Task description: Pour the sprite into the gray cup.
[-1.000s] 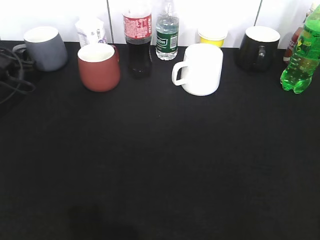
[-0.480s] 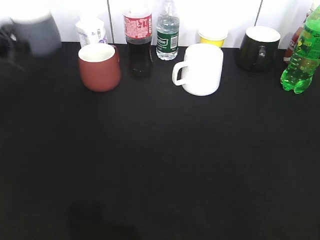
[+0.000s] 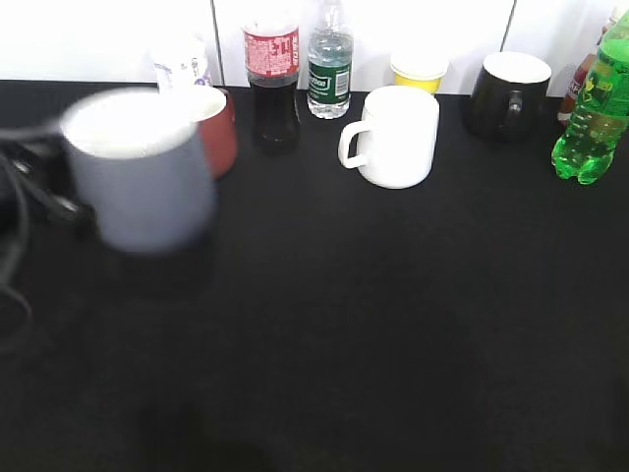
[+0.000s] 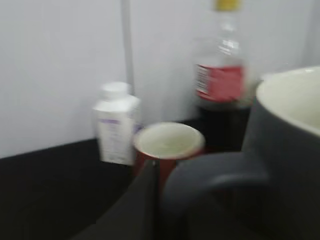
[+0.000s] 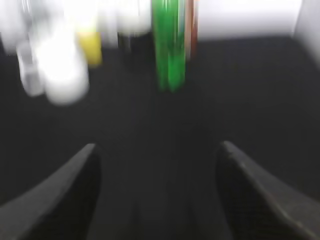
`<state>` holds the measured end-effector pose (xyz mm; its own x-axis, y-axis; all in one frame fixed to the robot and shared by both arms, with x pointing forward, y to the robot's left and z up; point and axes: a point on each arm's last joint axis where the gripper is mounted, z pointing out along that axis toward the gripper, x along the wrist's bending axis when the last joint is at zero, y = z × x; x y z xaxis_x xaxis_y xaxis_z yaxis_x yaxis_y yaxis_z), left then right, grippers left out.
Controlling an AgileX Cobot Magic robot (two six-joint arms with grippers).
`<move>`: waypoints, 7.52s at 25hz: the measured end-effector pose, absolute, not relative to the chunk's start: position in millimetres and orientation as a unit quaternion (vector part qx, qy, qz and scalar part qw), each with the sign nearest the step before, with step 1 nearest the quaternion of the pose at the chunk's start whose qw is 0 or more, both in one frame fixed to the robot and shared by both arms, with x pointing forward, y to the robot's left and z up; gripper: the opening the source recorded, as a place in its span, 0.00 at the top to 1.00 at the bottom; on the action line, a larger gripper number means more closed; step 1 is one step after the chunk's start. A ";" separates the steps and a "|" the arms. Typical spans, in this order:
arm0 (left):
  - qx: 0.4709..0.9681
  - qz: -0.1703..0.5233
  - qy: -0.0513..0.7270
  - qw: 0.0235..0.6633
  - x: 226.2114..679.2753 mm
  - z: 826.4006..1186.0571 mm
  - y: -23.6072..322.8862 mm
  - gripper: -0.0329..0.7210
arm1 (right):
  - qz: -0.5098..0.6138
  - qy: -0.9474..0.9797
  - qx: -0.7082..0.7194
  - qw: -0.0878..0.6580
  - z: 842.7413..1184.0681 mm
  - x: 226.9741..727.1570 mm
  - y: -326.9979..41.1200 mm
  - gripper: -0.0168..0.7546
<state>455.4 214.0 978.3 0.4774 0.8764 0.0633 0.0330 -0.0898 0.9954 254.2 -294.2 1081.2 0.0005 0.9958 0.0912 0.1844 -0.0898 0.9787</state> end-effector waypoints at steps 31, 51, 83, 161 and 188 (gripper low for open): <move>0.646 0.364 0.342 0.577 454.0 978.5 210.9 0.89 | 0.476 0.503 0.531 0.488 908.5 628.6 -314.4 0.17; 0.661 0.325 0.302 0.605 451.2 973.6 199.9 0.89 | 0.569 0.614 0.352 0.419 990.5 477.7 -221.4 0.38; 0.715 0.263 0.244 0.600 484.7 937.3 122.1 0.89 | 0.258 0.700 -0.081 0.661 980.7 512.6 -169.8 0.38; 0.613 0.416 0.355 0.570 501.9 988.7 204.3 0.89 | 0.618 0.589 0.374 0.362 987.1 518.3 -168.4 0.40; 0.571 0.484 0.473 0.465 655.2 893.1 316.4 0.85 | 0.618 0.586 0.378 0.362 987.1 518.6 -169.0 0.40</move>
<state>655.2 316.4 893.1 0.0834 0.9901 0.1124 0.0902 -0.1199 0.9887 518.6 -169.0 987.1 -0.4516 0.8912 0.0434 -0.0045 -0.0509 0.9987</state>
